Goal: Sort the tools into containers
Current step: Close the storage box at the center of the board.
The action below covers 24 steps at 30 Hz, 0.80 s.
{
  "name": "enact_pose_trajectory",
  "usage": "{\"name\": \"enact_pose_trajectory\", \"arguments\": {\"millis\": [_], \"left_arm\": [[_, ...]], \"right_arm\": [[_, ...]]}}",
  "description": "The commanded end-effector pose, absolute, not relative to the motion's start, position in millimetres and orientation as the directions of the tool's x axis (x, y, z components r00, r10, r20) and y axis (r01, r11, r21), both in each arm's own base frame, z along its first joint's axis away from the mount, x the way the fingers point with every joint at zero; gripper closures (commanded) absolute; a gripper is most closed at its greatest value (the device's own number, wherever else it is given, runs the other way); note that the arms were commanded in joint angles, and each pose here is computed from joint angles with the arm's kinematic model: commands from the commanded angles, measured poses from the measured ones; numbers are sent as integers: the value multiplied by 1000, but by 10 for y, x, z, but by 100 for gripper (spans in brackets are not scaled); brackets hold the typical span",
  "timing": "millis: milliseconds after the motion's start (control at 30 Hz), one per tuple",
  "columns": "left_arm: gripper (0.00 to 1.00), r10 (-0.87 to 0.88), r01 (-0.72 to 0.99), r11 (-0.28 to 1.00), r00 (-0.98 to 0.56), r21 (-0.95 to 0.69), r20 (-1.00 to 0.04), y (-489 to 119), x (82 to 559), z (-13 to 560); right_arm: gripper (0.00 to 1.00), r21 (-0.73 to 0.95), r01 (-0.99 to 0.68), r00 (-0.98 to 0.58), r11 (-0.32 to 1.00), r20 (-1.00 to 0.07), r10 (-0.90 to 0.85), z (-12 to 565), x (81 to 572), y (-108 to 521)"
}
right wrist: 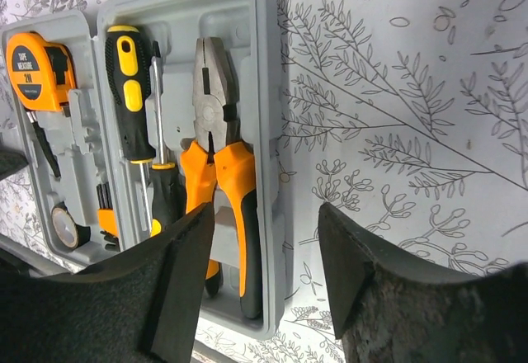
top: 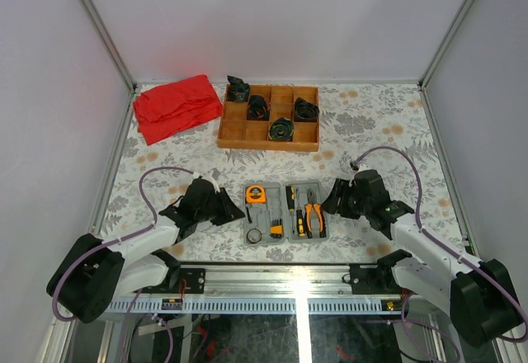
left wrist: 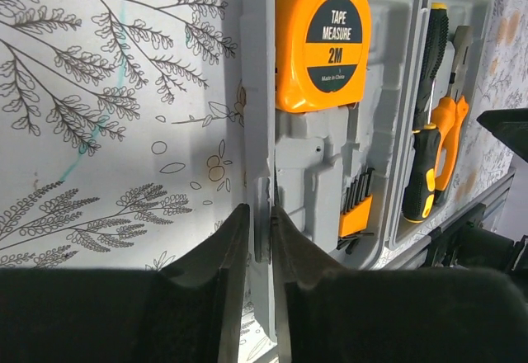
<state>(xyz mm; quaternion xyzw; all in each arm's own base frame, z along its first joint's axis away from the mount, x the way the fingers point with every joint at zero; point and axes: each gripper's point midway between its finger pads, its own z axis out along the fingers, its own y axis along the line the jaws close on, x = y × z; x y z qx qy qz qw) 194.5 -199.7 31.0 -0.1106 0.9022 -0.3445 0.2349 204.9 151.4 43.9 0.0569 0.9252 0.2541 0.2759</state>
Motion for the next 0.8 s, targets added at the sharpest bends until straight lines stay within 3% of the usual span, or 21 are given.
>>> {"name": "enact_pose_trajectory", "arguments": {"millis": [0,233,433,767], "left_arm": [[88,-360,7,727,-847,-686,-390,-2032,2052,406],[100,-351,28,729,-843,-684,-408,-2047,2084,467],[100,-334,56,719,-846,-693,-415,-2084,2078,527],[100,-316,85,696,-855,-713,-410,-2149,2059,563]], "right_arm": [[41,469,-2,-789,883,-544,287,560,2171,1391],[53,352,106,-773,930,-560,300,488,2217,1127],[69,368,25,-850,929,-481,214,321,2167,1314],[70,485,-71,-889,871,-428,166,220,2093,1605]]}}
